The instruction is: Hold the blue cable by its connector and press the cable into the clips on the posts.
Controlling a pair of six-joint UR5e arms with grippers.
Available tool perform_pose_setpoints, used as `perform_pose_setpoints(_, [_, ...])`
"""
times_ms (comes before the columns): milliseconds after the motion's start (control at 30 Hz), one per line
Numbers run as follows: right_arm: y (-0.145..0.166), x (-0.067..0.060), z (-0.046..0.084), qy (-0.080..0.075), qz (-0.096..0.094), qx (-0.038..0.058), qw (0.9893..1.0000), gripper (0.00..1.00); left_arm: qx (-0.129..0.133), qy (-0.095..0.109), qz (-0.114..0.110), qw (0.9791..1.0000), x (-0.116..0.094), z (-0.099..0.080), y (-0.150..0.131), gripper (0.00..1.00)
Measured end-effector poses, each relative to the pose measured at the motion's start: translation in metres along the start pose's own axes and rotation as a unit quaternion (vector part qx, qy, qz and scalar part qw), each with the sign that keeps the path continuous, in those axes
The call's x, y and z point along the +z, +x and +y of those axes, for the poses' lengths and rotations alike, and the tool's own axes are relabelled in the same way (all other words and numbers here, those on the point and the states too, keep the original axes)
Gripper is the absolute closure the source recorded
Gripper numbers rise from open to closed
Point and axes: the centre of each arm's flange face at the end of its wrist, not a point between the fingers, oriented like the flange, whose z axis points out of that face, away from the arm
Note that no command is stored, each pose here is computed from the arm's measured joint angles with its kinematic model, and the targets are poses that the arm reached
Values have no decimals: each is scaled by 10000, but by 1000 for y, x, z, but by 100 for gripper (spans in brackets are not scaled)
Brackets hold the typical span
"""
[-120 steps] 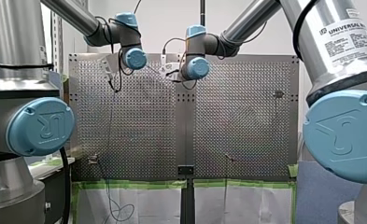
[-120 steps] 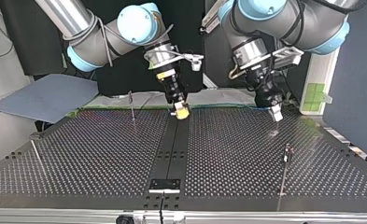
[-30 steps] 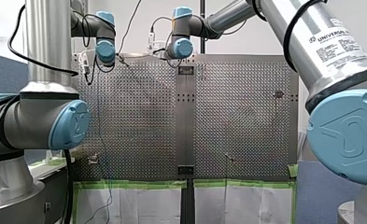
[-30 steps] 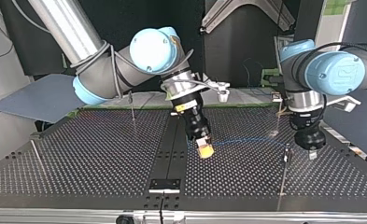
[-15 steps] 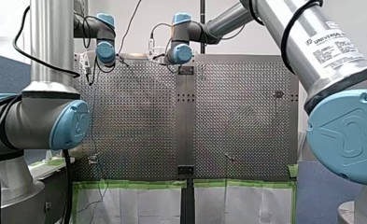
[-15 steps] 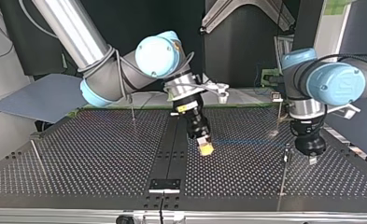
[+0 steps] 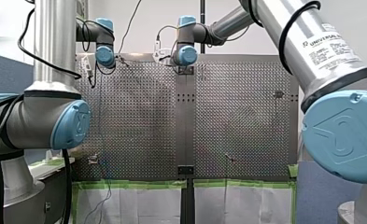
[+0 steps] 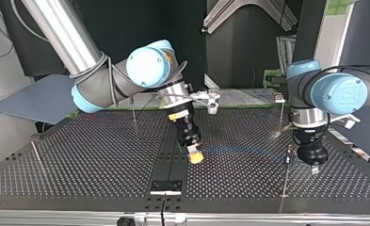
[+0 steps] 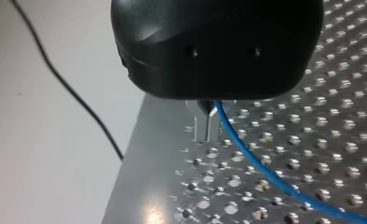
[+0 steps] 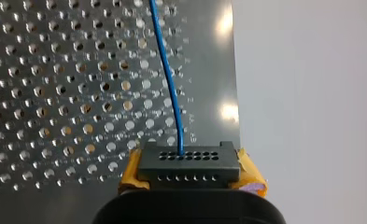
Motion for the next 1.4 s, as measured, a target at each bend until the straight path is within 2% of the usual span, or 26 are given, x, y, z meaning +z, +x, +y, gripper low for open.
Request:
perform_pose_setpoints(300, [-14,12,18,-21,-58,-24,10000,100,-109,22,-29,9999,13,2,2,100])
perform_pose_setpoints(633, [-32,29,22,22,-82,18,10000,100,-154,61,117,9998,29,7,18,100])
perform_pose_setpoints(700, [-31,31,22,41,-66,20,10000,100,-185,69,108,9997,30,8,18,89])
perform_pose_setpoints(733, [-31,31,22,48,-63,21,10000,100,-204,81,103,9997,30,8,18,89])
perform_pose_setpoints(767, [-31,31,22,54,-62,22,10000,100,-228,107,96,9996,31,8,18,79])
perform_pose_setpoints(800, [-31,31,21,59,-62,22,10000,100,-245,136,87,9996,31,7,18,61])
perform_pose_setpoints(833, [-31,31,21,62,-64,22,10000,100,-260,166,79,9995,32,7,18,61])
perform_pose_setpoints(867, [-31,31,21,65,-67,22,10000,100,-277,194,73,9994,32,7,18,42])
perform_pose_setpoints(900, [-31,31,21,67,-73,22,9999,100,-289,198,71,9994,32,7,18,32])
perform_pose_setpoints(933, [-31,31,21,70,-77,23,9999,100,-303,191,69,9993,32,7,18,32])
perform_pose_setpoints(967, [-31,31,20,74,-84,23,9999,100,-328,187,64,9993,32,7,18,21])
perform_pose_setpoints(1000, [-31,30,19,78,-98,24,9999,100,-345,192,65,9992,32,6,18,16])
perform_pose_setpoints(1033, [-32,30,19,79,-108,24,9999,100,-359,196,70,9991,32,6,18,16])
perform_pose_setpoints(1100, [-32,30,19,78,-131,24,9999,100,-393,180,109,9990,31,6,19,0])
perform_pose_setpoints(1267, [-33,30,21,67,-161,21,9998,100,-398,52,268,9988,27,10,21,0])
perform_pose_setpoints(1400, [-33,30,22,67,-160,21,9998,100,-266,-106,416,9987,21,11,25,0])
